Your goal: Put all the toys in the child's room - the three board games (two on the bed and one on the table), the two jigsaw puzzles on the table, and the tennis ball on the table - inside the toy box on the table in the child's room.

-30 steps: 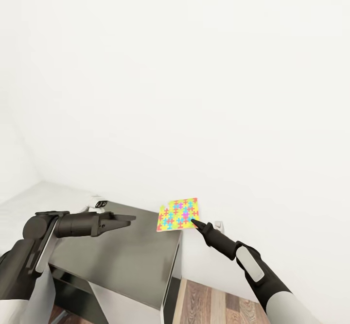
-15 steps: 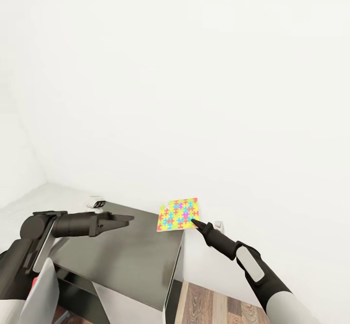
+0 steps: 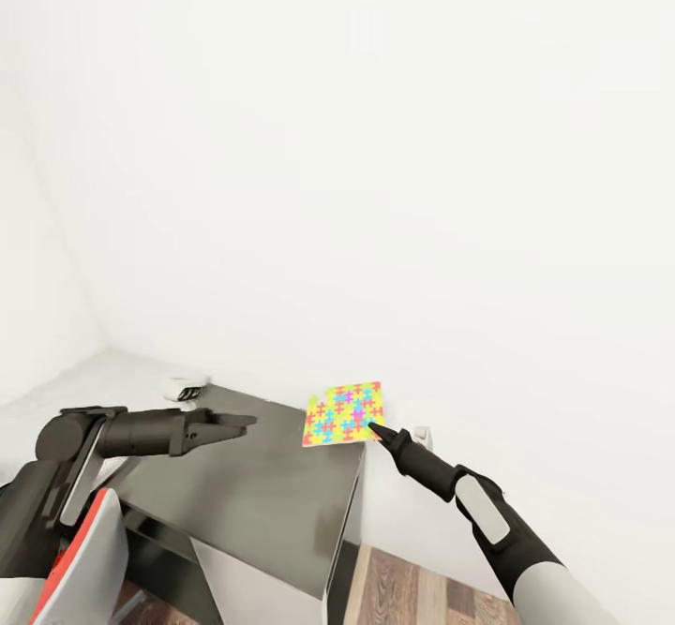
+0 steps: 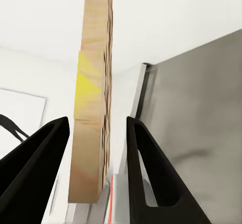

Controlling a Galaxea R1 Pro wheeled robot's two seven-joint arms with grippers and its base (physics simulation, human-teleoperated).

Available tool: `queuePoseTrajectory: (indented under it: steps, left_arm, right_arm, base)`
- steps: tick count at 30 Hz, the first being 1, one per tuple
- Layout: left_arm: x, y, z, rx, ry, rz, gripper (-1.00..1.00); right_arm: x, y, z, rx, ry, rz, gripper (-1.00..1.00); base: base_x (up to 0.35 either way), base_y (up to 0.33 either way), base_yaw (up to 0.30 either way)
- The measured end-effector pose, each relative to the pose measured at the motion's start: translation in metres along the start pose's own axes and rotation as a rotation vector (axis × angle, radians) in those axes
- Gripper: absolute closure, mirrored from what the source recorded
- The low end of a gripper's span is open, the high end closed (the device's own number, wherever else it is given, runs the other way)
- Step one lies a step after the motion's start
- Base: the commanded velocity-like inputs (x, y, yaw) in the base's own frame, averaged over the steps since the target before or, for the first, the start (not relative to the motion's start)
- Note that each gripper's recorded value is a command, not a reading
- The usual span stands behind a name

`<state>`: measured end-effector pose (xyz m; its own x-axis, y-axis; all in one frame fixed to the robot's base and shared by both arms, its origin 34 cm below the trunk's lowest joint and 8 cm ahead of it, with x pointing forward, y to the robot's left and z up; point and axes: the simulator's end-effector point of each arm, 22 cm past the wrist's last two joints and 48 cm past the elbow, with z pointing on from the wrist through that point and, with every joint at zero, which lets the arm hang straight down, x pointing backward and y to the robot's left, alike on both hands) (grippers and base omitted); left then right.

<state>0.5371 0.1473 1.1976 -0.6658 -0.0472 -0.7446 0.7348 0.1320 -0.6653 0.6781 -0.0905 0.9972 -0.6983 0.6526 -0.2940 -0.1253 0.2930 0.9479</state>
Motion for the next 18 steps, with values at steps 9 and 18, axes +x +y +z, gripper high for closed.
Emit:
queuePoseTrajectory:
  steps: [9,18]
  left_arm:
    - [-0.0002,0.001,-0.0093,-0.02,0.009,0.006,-1.0]
    - [-0.0009,-0.0008,-0.0097,-0.02,0.009,0.01,-1.0]
  right_arm:
    - [-0.0005,0.0023,-0.0001,-0.003,-0.001,-0.003,1.0]
    - [-0.0011,0.0047,-0.0004,-0.006,-0.002,-0.007,1.0]
  base:
    - [0.0,0.0,0.27]
    - [0.0,0.0,0.275]
